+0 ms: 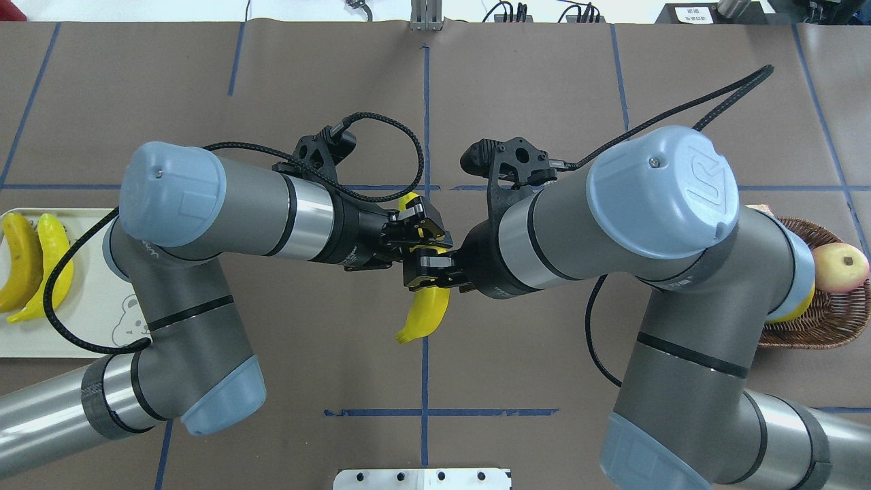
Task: Transfer all bananas from basket to plate
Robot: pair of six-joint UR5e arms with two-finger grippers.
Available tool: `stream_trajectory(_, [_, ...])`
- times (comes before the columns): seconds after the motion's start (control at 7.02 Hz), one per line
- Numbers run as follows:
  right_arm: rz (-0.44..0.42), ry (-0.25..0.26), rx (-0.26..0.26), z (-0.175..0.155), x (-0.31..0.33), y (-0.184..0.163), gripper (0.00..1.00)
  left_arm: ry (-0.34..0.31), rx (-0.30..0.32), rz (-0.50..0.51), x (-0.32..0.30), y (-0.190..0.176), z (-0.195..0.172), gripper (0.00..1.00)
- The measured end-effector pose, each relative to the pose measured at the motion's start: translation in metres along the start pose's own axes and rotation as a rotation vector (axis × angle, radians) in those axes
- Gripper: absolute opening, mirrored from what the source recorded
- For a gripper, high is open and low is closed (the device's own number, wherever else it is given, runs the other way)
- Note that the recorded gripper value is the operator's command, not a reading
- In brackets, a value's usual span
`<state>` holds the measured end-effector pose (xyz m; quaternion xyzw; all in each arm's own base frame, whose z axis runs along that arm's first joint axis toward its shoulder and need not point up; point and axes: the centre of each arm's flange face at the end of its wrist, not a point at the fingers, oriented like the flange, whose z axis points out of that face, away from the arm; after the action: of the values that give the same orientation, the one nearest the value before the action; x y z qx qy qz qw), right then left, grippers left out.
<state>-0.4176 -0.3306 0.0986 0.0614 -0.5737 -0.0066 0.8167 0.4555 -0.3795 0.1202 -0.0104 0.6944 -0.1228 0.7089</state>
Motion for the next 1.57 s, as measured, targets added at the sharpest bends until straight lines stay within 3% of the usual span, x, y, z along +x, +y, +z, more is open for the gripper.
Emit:
stream_trajectory(0.28, [0.003, -0.004, 0.003, -0.003, -0.001, 0.001, 1.0, -0.004, 0.004, 0.001, -0.001, -0.002, 0.0, 0.0])
stream_trajectory(0.43, [0.004, -0.007, 0.009, -0.007, 0.0, 0.0, 1.0, -0.026, 0.017, -0.006, -0.007, -0.009, -0.001, 0.0])
stream_trajectory(0.57, [0.006, -0.009, 0.023, -0.015, 0.004, -0.003, 1.0, -0.087, 0.046, -0.024, -0.027, -0.023, -0.002, 0.0])
stream_trajectory(1.0, [0.039, 0.03, 0.069, -0.034, 0.038, -0.019, 1.0, -0.414, 0.148, 0.014, -0.12, -0.088, -0.027, 0.0])
stream_trajectory(1.28, [0.052, 0.057, 0.087, -0.033, 0.052, -0.022, 1.0, -0.611, 0.176, 0.024, -0.228, -0.123, -0.069, 0.0])
stream_trajectory(1.57, [0.054, 0.063, 0.092, -0.032, 0.054, -0.023, 1.0, -0.723, 0.185, 0.023, -0.299, -0.138, -0.109, 0.0])
